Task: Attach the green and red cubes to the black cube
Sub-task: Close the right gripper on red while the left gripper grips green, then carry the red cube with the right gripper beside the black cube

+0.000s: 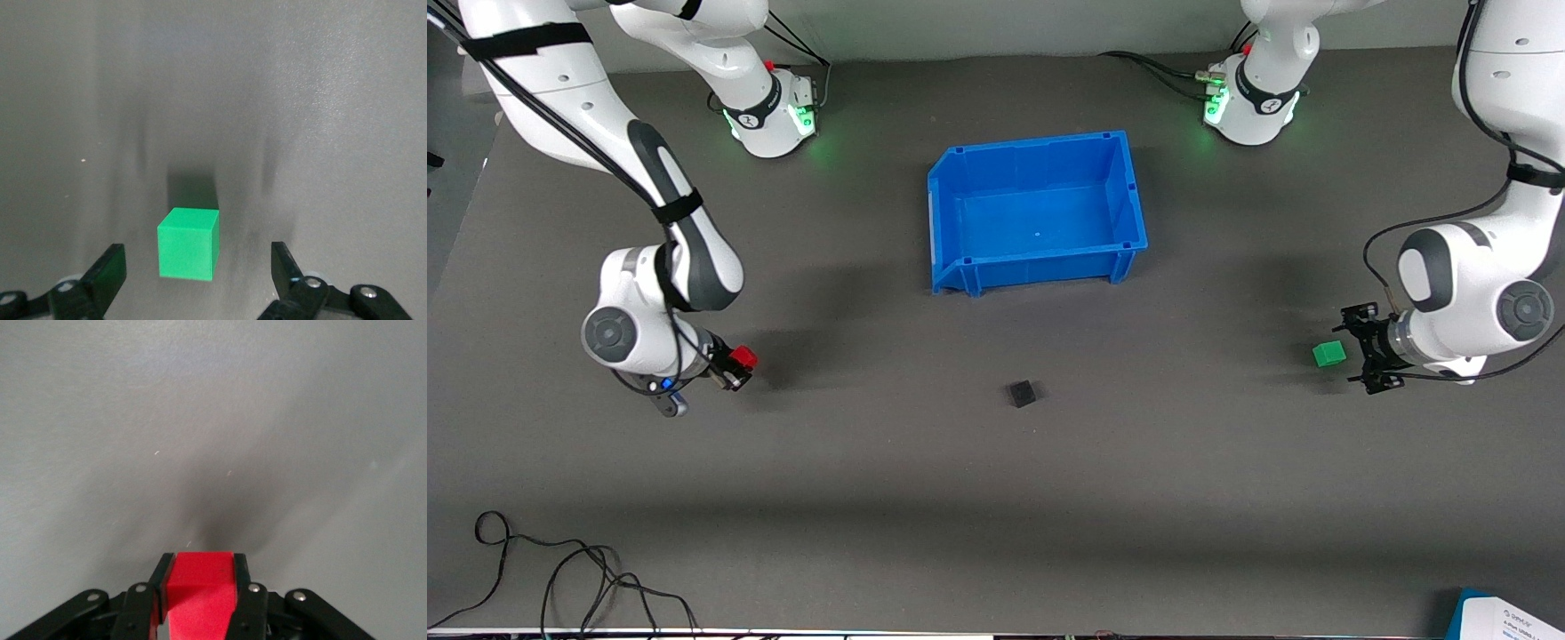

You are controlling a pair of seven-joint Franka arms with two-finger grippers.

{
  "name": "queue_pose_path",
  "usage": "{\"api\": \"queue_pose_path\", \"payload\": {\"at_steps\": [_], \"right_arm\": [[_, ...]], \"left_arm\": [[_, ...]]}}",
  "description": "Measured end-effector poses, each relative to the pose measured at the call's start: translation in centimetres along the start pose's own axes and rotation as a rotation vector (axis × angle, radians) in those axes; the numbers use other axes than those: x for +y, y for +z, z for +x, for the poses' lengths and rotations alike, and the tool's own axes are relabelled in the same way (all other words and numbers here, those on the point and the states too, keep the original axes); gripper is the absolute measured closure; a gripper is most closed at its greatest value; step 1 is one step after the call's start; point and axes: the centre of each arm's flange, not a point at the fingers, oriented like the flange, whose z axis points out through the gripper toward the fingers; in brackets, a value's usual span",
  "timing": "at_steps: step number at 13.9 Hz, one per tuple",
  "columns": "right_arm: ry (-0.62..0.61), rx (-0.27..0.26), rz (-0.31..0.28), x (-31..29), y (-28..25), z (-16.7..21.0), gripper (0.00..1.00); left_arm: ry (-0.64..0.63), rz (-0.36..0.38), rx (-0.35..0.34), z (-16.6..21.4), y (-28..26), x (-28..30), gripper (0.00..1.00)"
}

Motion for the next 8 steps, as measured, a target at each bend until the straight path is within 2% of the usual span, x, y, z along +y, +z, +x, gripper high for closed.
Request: {"api": "queue_pose_path", "payload": {"at_steps": [1, 2, 4, 5, 6, 8], "right_arm": [[0.028, -0.038, 0.026, -0.8, -1.8, 0.1, 0.6], [0.041, -0.052, 0.054, -1.7, -3.5, 0.3, 0.6], [0.082, -0.044, 0.1, -3.2, -6.1, 0.7, 0.6], [0.113, -0.036, 0.114, -4.4, -6.8, 0.4, 0.6], [0.134, -0.033, 0.12, -6.1, -7.0, -0.6, 0.6], [0.195, -0.034, 0.116, -10.4, -6.4, -3.3, 0.6]], "left_arm": [[-0.001, -0.012, 0.0, 0.1, 0.6, -0.3, 0.03], [-0.001, -0.019, 0.001, 0.1, 1.2, -0.4, 0.04], [0.004, -0.024, 0.001, -0.2, 2.2, -0.5, 0.06], [0.009, -0.022, 0.002, -0.5, 2.8, -0.5, 0.12], [0.013, -0.021, 0.002, -0.7, 3.3, -0.5, 0.13], [0.019, -0.029, 0.004, -0.9, 3.5, -0.4, 0.39]]}}
